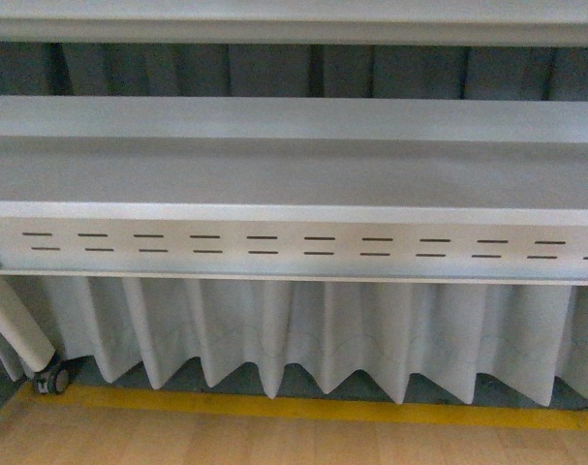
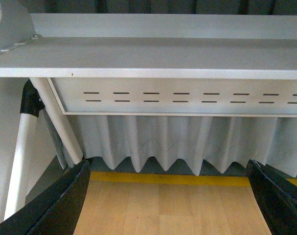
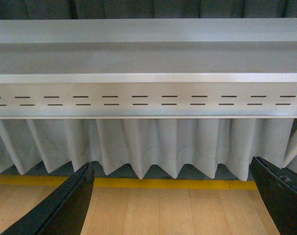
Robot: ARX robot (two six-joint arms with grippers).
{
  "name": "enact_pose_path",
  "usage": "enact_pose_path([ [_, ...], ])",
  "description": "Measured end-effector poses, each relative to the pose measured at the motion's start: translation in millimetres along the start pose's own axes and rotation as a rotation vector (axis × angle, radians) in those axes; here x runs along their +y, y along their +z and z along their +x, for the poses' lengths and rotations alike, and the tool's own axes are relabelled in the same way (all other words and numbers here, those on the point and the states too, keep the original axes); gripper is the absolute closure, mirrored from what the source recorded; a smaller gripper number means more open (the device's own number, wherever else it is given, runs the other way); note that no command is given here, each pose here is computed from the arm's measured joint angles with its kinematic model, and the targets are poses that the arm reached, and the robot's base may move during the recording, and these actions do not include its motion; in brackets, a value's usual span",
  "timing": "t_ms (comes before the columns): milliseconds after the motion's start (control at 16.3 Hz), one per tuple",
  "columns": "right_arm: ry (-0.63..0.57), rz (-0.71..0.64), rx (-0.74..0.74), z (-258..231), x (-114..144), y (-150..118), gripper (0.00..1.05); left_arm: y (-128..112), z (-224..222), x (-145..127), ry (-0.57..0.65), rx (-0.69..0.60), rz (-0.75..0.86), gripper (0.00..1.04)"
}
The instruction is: Wind up and store yellow beetle toy
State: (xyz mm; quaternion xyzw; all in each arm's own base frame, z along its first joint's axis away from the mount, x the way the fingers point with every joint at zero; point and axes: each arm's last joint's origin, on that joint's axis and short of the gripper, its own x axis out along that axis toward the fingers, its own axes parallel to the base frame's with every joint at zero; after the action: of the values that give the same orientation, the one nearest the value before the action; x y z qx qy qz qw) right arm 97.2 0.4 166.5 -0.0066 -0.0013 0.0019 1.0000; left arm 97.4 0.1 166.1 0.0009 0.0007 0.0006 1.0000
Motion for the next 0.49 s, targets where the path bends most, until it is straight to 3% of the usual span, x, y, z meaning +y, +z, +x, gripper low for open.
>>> enact_pose_path([
  [492, 0.0, 0.0, 0.0, 0.0, 0.0, 0.0, 0.07, 0.0, 0.0, 0.0, 0.0, 0.0, 0.0, 0.07],
])
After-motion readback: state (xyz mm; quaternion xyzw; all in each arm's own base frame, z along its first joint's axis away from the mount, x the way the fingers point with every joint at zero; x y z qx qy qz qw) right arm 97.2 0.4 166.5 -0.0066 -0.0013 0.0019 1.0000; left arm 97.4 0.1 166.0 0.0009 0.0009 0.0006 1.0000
